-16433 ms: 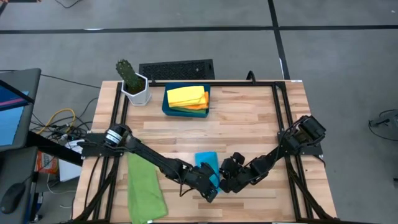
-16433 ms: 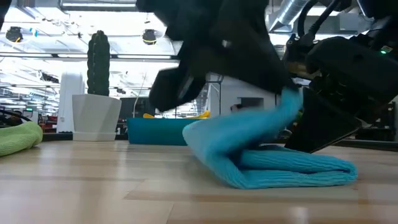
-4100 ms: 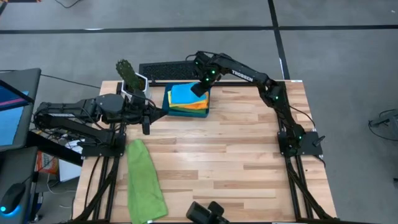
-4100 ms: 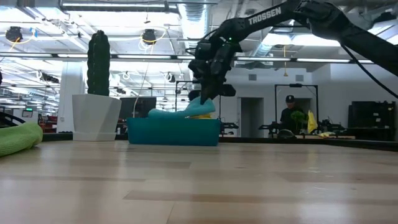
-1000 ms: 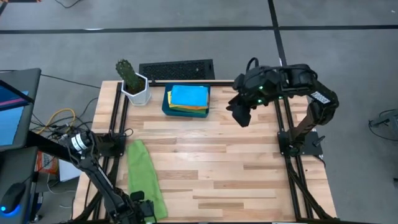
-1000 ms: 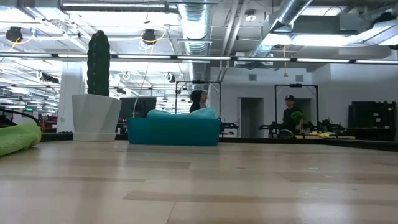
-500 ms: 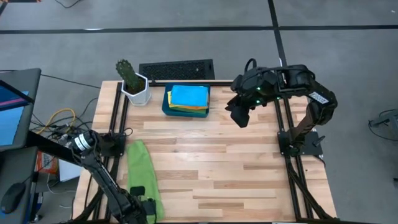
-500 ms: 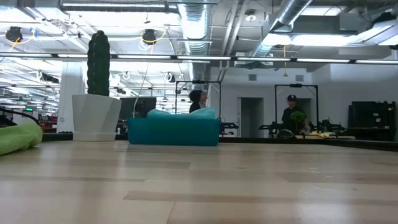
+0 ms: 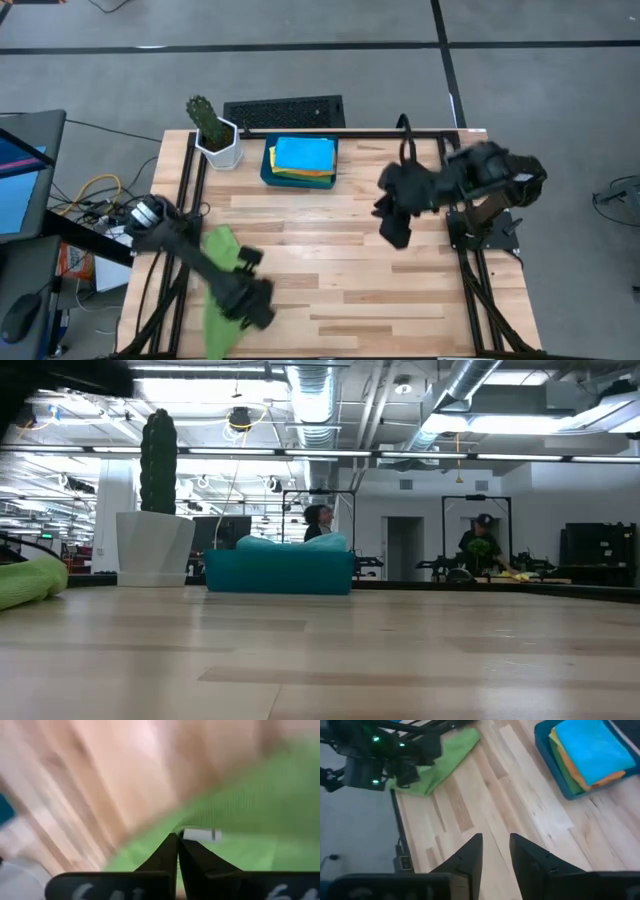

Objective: Fold microfiber towels
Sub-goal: Fold the green towel

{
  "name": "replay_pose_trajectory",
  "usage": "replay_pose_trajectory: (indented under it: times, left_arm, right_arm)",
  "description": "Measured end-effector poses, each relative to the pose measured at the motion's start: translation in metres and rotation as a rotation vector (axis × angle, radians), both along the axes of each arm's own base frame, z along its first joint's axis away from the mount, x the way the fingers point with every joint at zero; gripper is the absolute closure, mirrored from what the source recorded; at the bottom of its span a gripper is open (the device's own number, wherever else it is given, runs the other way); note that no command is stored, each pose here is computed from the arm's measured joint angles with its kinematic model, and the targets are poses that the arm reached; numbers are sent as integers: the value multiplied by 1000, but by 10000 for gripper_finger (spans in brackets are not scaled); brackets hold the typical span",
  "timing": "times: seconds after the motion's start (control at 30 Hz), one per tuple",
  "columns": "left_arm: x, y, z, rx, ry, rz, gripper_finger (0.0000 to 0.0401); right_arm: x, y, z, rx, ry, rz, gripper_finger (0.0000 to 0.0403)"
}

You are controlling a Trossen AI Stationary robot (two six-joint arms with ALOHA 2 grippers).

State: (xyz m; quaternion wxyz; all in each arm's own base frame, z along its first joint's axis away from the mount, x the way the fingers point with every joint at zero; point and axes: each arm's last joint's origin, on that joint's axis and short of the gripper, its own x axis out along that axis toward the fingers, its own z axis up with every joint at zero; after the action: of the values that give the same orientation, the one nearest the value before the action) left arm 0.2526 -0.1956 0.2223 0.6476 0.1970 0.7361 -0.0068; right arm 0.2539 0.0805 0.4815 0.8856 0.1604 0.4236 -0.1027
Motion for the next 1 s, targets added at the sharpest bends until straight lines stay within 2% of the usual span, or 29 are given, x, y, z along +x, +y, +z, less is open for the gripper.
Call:
replay_pose_trajectory:
  times: [0.27,0.4,0.53,0.67,0.73,0.9,1.0]
  left_arm:
    - [75,90,13,-155,-260,205,401]
    - [112,131,36,-269,-484,338,401]
    - [139,172,67,-424,-715,489,401]
    - [149,208,99,-611,-827,546,401]
    - [150,226,117,-674,-869,571,401]
    - [138,269,146,-654,-924,671,401]
    - [130,286,144,-633,-892,746,401]
  right_arm:
    - [-13,55,-24,0,-3,-154,282]
    - [-18,77,-44,-12,-10,-254,282]
    - [-24,92,-59,11,0,-317,282]
    - [-28,101,-71,21,-35,-409,282]
    - [-29,104,-80,17,-56,-467,282]
    - [-27,107,-108,-17,-56,-571,274]
    - [-23,102,-132,-40,34,-618,251]
